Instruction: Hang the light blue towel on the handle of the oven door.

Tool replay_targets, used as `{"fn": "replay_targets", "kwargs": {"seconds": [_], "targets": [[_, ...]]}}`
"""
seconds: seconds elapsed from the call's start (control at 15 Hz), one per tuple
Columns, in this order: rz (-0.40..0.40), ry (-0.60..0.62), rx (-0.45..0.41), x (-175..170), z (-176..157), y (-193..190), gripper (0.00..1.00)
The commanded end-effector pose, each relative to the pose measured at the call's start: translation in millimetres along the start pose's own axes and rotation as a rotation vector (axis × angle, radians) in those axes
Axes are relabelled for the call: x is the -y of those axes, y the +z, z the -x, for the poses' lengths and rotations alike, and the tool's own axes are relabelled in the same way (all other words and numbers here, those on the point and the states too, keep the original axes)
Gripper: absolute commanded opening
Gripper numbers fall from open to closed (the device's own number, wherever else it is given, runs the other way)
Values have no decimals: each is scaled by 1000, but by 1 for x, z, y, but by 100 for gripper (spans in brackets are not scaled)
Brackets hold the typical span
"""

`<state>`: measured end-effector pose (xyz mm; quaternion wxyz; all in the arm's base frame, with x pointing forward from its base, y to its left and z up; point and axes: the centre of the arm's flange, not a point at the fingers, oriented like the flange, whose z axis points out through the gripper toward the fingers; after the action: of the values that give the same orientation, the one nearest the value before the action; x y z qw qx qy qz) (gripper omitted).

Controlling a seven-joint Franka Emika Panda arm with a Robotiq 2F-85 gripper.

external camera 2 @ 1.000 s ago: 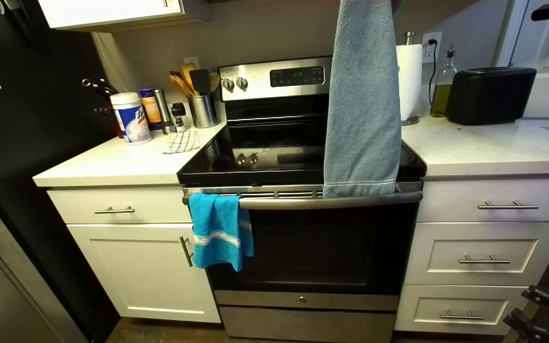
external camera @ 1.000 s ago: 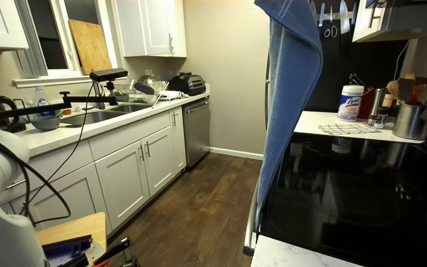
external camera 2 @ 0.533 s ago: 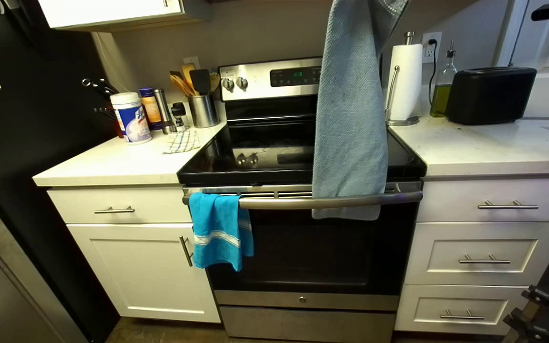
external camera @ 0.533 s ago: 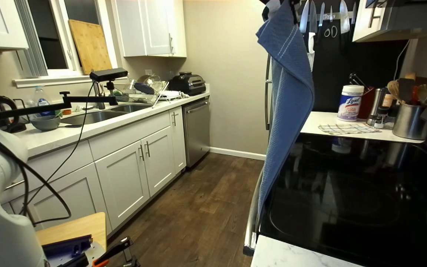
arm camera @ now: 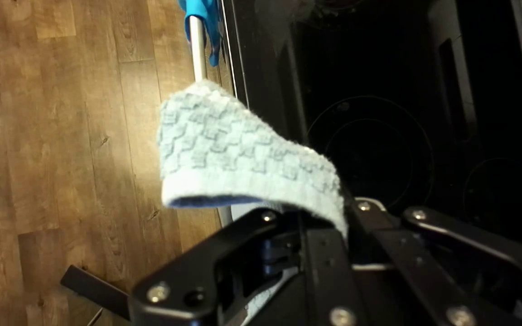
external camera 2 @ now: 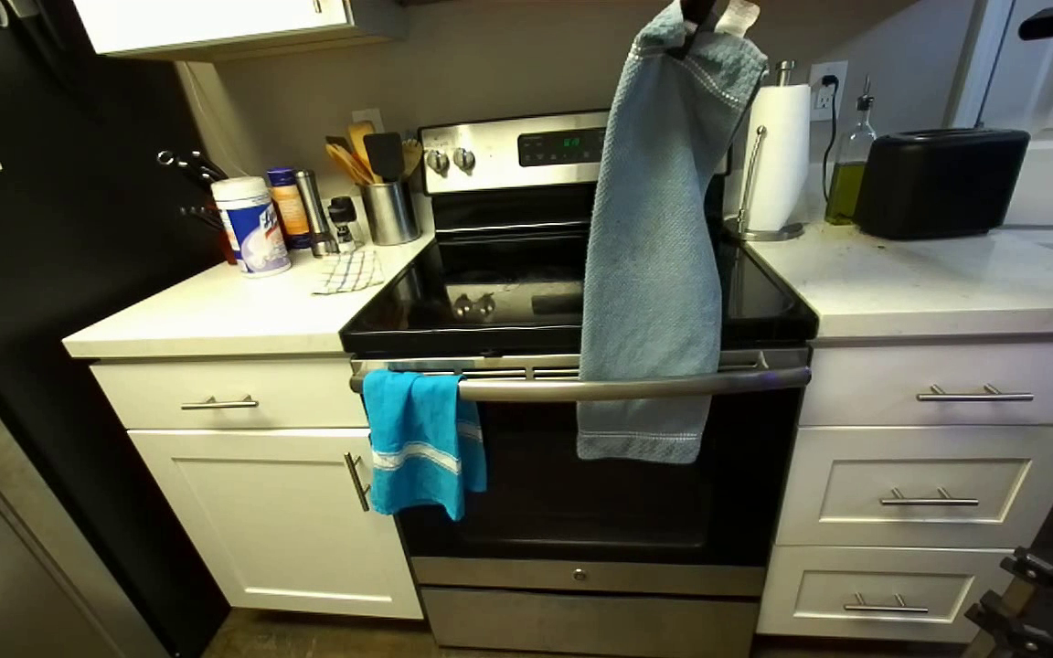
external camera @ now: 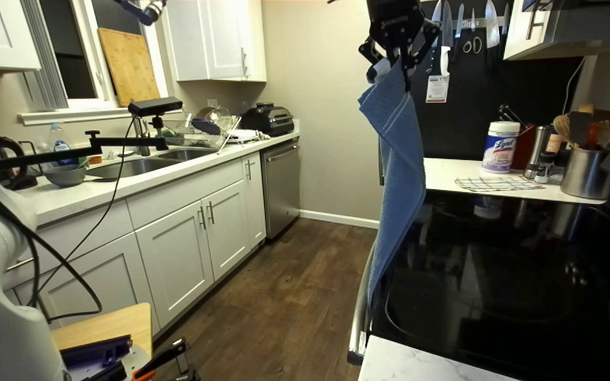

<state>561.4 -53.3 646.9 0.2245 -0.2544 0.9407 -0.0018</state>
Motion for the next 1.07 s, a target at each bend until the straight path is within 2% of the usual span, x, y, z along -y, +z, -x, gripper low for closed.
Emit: {"fn": "replay_targets", "kwargs": {"seconds": [0.0, 0.6, 1.0], "targets": [[35, -40, 10, -12, 2, 24, 3], [137, -149, -80, -50, 9, 90, 2], [220, -227, -115, -69, 5, 115, 3]]}}
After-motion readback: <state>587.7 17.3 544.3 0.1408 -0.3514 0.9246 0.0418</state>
